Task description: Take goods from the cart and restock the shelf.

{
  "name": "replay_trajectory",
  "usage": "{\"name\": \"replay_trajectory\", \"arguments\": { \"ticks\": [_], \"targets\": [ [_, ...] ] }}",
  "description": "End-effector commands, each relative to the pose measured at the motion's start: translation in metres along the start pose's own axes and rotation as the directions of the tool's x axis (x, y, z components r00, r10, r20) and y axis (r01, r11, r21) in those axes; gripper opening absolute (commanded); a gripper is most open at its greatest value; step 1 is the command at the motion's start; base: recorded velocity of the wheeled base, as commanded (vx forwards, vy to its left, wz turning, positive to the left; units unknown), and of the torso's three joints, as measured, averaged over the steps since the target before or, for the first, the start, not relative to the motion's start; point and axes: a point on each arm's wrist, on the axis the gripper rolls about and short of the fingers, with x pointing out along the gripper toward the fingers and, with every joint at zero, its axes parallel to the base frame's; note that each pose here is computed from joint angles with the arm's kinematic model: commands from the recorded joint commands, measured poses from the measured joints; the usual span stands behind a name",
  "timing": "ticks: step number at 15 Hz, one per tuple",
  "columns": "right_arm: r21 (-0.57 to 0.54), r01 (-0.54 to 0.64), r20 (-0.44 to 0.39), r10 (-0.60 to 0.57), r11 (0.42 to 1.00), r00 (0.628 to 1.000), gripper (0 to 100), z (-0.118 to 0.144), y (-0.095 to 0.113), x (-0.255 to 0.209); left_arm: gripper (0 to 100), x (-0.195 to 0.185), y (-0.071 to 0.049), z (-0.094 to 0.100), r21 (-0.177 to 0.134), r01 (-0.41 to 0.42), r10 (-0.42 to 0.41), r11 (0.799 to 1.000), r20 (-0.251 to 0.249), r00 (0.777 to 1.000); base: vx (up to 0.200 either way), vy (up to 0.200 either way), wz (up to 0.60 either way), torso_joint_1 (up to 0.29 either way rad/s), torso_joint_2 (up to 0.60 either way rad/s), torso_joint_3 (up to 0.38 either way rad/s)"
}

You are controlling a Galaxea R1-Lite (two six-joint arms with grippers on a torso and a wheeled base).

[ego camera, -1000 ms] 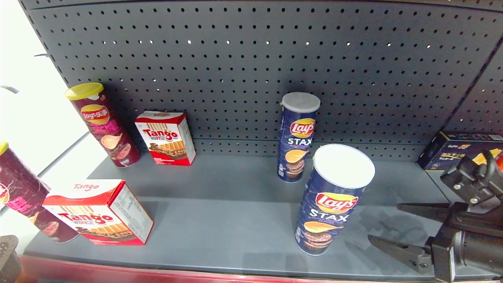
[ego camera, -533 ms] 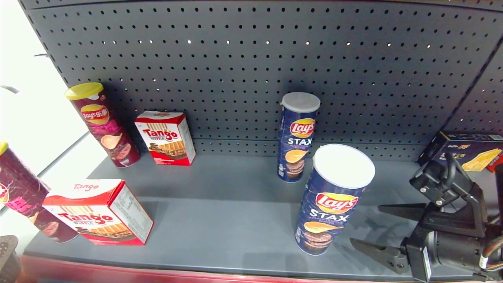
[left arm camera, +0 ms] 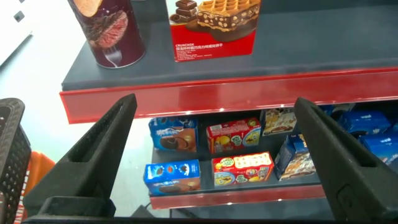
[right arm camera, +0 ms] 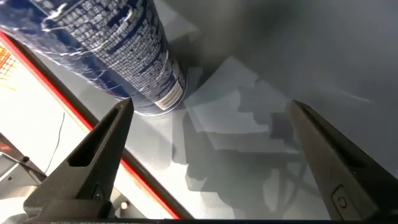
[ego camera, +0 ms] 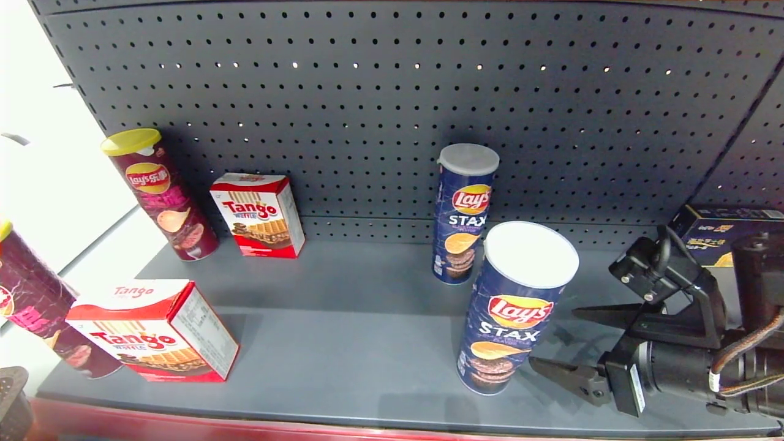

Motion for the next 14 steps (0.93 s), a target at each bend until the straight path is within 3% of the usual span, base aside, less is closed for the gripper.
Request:
{"name": "replay_trajectory", "arguments": {
  "ticks": [1,14],
  "targets": [
    [0.001,0.002,-0.001,-0.002,1.0,1.0,100,0.0009,-0.0006,0.0017,100,0.0002,0.0,0.0,0.0,0.001,-0.001,1.0,-0.002,1.0,0.0,0.0,0.0,0.0,0.0,0.0],
    [0.016,0.04,0.025,-0.04,0.999,0.999,100,0.0063,-0.0094,0.001,100,0.0002,0.0,0.0,-0.002,0.001,-0.001,1.0,-0.002,1.0,0.0,0.0,0.0,0.0,0.0,0.0]
  ]
}}
